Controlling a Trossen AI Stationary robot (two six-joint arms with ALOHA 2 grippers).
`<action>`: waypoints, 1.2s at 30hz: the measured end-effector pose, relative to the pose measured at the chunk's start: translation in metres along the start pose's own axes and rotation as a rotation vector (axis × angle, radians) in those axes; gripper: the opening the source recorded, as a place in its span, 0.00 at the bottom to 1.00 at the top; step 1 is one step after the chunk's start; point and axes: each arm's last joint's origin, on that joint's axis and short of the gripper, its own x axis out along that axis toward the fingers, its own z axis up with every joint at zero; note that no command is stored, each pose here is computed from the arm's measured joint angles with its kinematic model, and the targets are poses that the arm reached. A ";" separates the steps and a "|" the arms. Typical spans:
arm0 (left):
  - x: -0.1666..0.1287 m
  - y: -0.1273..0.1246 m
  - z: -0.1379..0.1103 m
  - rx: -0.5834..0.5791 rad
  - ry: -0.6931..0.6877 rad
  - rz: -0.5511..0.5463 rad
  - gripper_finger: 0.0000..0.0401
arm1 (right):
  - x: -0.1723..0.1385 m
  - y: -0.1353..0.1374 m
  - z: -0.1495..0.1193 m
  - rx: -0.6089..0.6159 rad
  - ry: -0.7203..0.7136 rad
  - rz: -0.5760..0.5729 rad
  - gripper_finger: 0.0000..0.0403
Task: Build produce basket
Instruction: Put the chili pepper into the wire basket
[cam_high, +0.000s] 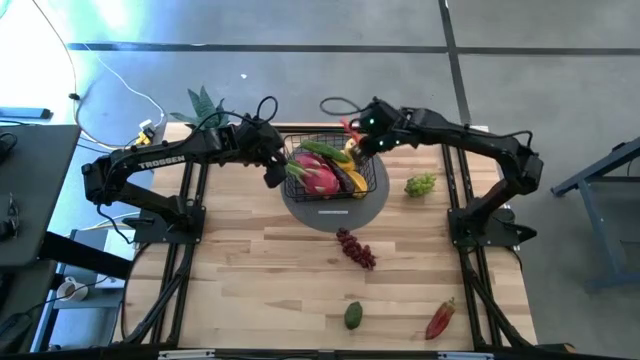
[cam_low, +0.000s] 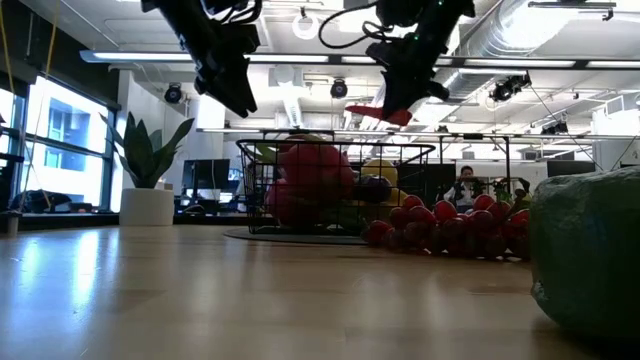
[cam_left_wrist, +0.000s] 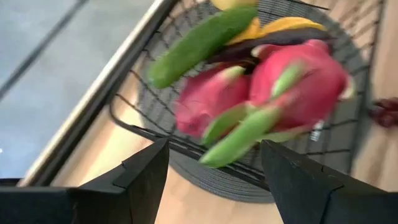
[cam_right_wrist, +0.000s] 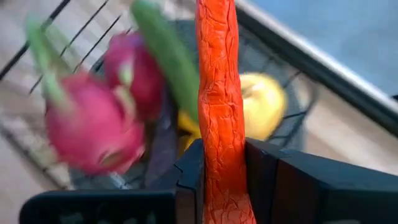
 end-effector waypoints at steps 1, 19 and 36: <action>0.000 -0.001 0.000 0.000 0.003 -0.020 0.60 | 0.001 0.005 -0.004 -0.024 0.012 0.013 0.15; -0.007 -0.041 -0.002 0.078 -0.002 -0.258 0.60 | 0.037 0.039 -0.049 -0.108 0.025 0.089 0.15; -0.018 -0.083 -0.010 0.205 -0.016 -0.358 0.63 | 0.046 0.034 -0.058 -0.078 0.052 0.071 0.22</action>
